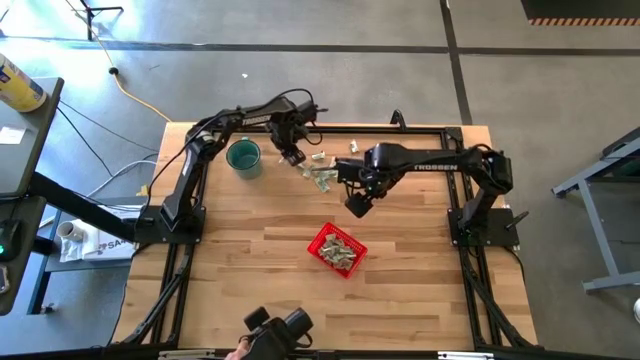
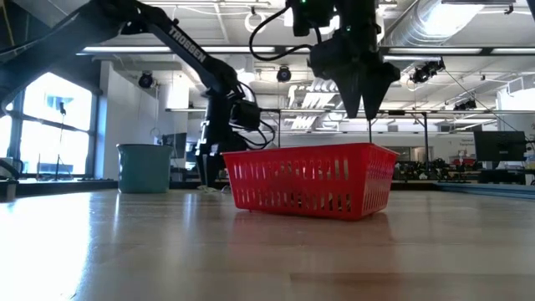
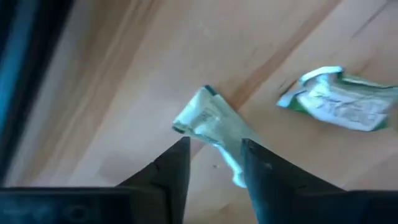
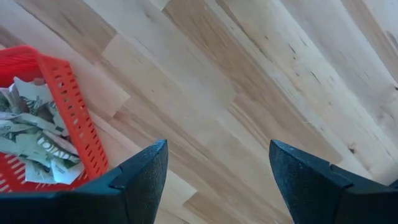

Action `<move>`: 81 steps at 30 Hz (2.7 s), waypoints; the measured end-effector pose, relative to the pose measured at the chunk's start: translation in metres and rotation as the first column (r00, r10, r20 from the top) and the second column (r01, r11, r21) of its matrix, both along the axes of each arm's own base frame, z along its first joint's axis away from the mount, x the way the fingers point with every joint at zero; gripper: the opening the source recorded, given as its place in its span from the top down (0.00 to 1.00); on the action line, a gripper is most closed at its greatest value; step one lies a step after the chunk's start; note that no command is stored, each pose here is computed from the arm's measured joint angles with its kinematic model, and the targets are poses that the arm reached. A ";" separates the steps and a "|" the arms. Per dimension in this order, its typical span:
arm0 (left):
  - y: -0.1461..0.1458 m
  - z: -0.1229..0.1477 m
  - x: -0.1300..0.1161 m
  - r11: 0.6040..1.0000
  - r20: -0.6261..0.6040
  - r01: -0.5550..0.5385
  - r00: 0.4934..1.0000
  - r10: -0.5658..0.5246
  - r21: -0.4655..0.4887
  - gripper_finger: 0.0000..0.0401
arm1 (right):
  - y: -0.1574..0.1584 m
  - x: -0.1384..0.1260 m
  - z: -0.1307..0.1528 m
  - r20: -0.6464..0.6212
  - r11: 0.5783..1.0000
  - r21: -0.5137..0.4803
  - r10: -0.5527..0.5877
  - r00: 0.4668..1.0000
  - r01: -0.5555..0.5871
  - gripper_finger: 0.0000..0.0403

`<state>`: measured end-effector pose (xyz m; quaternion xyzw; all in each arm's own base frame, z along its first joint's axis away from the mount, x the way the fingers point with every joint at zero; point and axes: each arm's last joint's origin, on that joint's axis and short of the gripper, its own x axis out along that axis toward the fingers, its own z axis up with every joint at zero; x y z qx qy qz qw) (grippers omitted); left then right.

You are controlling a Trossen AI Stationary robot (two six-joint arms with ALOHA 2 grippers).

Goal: Pick and place Stevia / Truvia into bins
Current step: Put the light green stevia packet into the bin, then put the right green stevia packet into the bin

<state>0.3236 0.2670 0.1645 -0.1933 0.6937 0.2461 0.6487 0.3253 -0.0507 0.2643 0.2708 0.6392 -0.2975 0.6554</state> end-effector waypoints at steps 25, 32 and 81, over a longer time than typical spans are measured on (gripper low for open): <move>-0.016 0.022 0.021 0.996 0.027 0.060 0.998 -0.058 -0.064 0.93 | 0.018 -0.014 0.024 0.043 0.987 -0.159 0.011 0.999 -0.004 0.33; -0.082 0.079 0.042 0.977 0.152 0.212 0.966 -0.210 0.001 0.95 | 0.033 -0.051 0.058 0.066 0.949 -0.290 -0.108 0.992 0.123 0.33; -0.207 0.252 -0.034 0.932 0.550 0.229 0.758 -0.351 0.280 0.57 | -0.068 -0.030 -0.005 0.309 0.924 -0.102 -0.323 0.895 0.368 0.33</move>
